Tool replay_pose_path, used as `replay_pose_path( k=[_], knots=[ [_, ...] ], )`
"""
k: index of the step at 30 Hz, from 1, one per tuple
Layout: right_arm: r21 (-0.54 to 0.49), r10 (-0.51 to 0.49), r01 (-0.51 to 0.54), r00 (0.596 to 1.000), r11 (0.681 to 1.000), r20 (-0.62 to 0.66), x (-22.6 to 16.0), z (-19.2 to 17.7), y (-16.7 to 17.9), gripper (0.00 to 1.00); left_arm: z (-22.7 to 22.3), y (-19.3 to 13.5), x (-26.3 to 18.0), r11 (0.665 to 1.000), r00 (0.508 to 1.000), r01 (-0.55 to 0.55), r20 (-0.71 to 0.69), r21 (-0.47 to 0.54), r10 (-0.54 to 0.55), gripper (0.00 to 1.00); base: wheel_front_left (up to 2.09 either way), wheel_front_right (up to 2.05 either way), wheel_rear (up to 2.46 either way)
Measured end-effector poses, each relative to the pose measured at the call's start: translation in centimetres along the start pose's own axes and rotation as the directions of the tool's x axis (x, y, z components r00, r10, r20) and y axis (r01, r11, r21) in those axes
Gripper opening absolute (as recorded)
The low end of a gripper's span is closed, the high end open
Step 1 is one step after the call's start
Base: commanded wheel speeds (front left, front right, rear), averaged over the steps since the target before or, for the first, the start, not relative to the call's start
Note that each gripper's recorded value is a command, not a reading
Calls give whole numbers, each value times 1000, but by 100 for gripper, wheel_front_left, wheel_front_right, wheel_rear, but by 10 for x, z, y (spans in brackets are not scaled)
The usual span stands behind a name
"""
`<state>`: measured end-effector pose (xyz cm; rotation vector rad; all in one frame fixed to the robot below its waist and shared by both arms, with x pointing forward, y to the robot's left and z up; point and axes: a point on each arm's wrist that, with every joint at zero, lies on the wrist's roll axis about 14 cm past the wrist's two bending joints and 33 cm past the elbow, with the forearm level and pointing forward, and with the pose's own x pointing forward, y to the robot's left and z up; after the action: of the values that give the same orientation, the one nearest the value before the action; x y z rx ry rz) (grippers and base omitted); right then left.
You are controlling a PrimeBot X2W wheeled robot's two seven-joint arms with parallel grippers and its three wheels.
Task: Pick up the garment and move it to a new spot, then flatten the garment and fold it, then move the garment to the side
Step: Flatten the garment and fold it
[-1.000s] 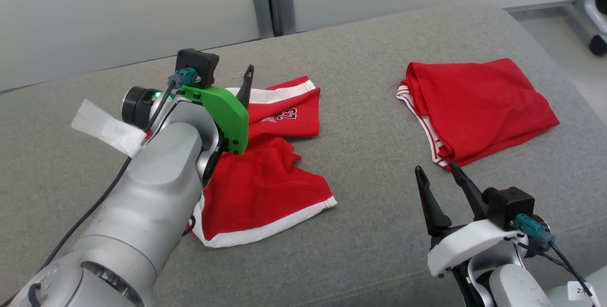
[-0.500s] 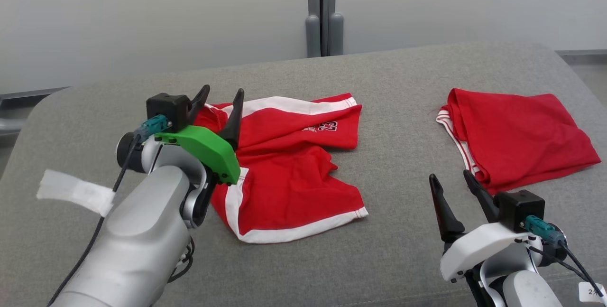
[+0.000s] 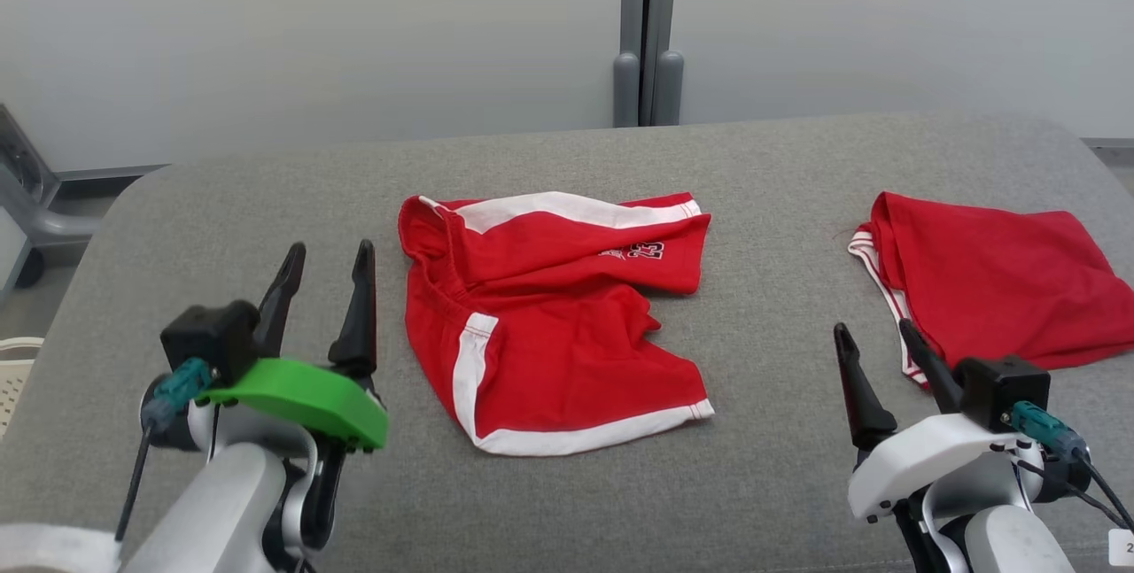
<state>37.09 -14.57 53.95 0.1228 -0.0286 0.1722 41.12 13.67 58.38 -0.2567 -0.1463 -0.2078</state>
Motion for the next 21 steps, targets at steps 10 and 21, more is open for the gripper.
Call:
replay_pose_path(
  k=[10,21],
  knots=[
    [23,-45,45,999,999,10,-8,-7,-14,100,-13,21,-55,996,996,-84,-24,-11,84,100,0,0,0],
    [42,-86,87,996,995,-26,-19,-19,-26,100,-41,32,-97,991,983,-132,-130,-3,131,100,0,0,0]
  ],
)
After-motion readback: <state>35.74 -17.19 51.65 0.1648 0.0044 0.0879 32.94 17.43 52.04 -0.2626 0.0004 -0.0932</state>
